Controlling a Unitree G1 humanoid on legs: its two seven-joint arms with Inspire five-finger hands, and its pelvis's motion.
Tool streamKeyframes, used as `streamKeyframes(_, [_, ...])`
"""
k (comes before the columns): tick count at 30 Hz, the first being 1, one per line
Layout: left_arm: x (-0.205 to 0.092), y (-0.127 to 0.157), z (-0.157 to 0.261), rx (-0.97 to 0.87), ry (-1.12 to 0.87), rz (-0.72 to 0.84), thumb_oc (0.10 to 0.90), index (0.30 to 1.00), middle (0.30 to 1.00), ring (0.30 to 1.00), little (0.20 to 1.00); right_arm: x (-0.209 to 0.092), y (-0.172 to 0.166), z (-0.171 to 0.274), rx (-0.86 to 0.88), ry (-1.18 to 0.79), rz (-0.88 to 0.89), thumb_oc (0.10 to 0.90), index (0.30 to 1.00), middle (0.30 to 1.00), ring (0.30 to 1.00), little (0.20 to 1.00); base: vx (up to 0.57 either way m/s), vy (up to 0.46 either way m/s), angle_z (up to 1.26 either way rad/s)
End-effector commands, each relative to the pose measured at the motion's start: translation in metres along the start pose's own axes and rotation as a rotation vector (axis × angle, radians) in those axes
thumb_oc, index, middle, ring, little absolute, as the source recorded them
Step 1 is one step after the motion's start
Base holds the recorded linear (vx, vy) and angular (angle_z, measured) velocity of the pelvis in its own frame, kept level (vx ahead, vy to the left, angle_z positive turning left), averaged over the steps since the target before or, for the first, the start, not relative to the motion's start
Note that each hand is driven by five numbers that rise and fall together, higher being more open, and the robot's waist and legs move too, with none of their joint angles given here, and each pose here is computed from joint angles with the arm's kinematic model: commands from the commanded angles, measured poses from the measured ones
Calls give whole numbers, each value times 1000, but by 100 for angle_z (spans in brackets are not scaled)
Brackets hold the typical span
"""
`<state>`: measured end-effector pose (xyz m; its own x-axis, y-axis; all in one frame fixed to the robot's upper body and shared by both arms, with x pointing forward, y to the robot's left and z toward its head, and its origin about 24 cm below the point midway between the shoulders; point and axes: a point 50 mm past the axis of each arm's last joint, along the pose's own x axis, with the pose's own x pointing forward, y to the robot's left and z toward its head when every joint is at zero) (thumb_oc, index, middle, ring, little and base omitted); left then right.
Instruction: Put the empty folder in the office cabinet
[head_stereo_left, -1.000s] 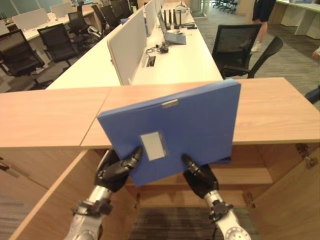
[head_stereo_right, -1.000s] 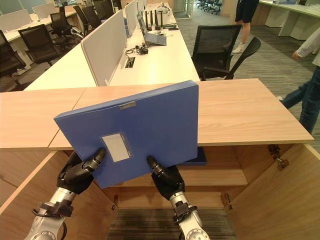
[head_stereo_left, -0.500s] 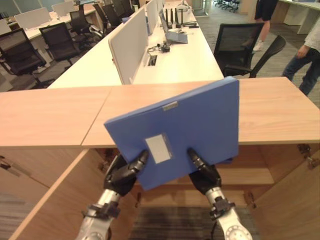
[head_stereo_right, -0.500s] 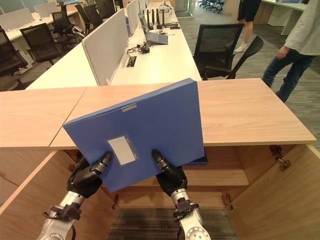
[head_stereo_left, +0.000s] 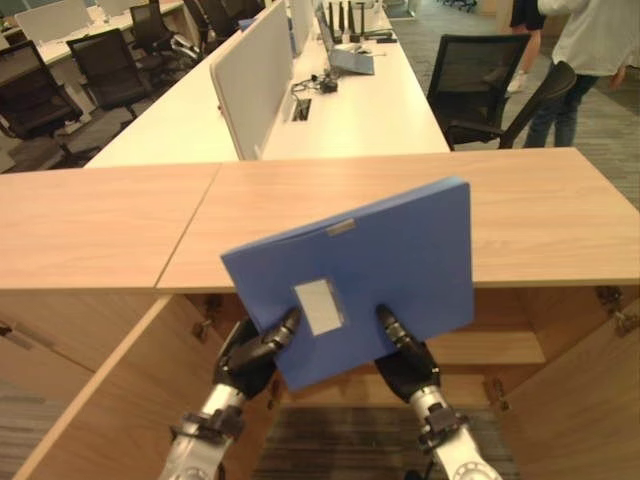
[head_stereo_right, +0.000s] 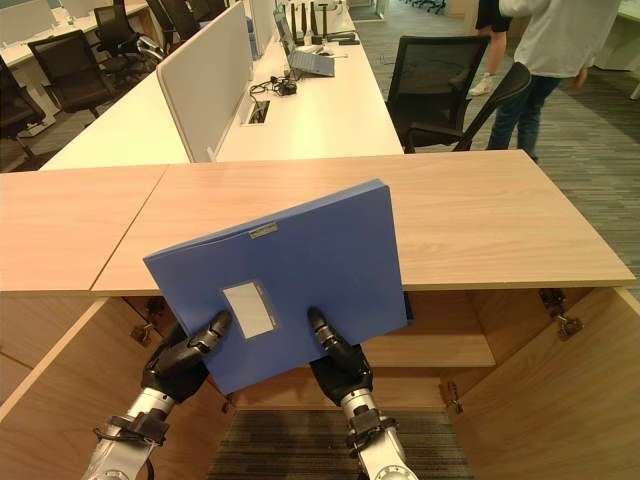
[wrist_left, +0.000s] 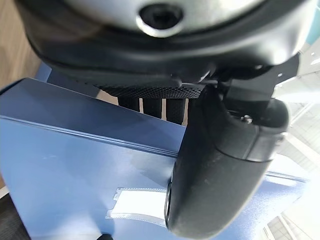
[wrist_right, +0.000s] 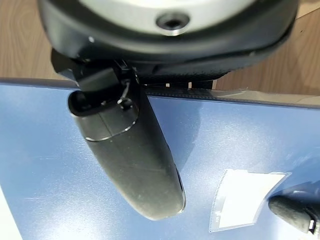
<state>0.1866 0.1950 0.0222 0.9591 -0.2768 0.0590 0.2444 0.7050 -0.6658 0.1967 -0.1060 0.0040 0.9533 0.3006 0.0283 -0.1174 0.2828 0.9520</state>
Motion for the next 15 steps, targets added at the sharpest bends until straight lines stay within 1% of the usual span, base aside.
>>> streamKeyframes(1, [29, -32, 38, 101, -172, -233, 400, 300, 300, 300, 300, 36, 82, 10, 31, -79, 445, 400, 300, 300, 300, 300, 0, 0, 0])
streamKeyframes(8, [27, -28, 39, 125, -159, -224, 400, 300, 300, 300, 300, 32, 76, 13, -33, -36, 438, 400, 300, 300, 300, 300, -4, 1, 2])
streamKeyframes(9, [27, -25, 40, 157, -146, -218, 744, 815, 815, 815, 815, 31, 74, 15, -80, -15, 441, 400, 300, 300, 300, 300, -23, -3, 3])
streamKeyframes(10, [25, -23, 42, 189, -130, -216, 800, 900, 900, 900, 900, 30, 72, 19, -121, -3, 441, 400, 300, 300, 300, 300, 0, 0, 0])
streamKeyframes(12, [12, -6, 53, 417, -25, -198, 800, 900, 900, 900, 900, 26, 68, 39, -303, 15, 445, 400, 300, 300, 300, 300, 0, 0, 0])
streamKeyframes(14, [6, 10, 51, 482, 42, -140, 800, 900, 900, 900, 900, 26, 74, 50, -396, 15, 478, 400, 300, 300, 300, 300, -11, -13, 4])
streamKeyframes(15, [-2, 24, 48, 512, 103, -84, 800, 900, 900, 900, 900, 26, 79, 59, -469, 13, 505, 400, 300, 300, 300, 300, -16, -15, 5])
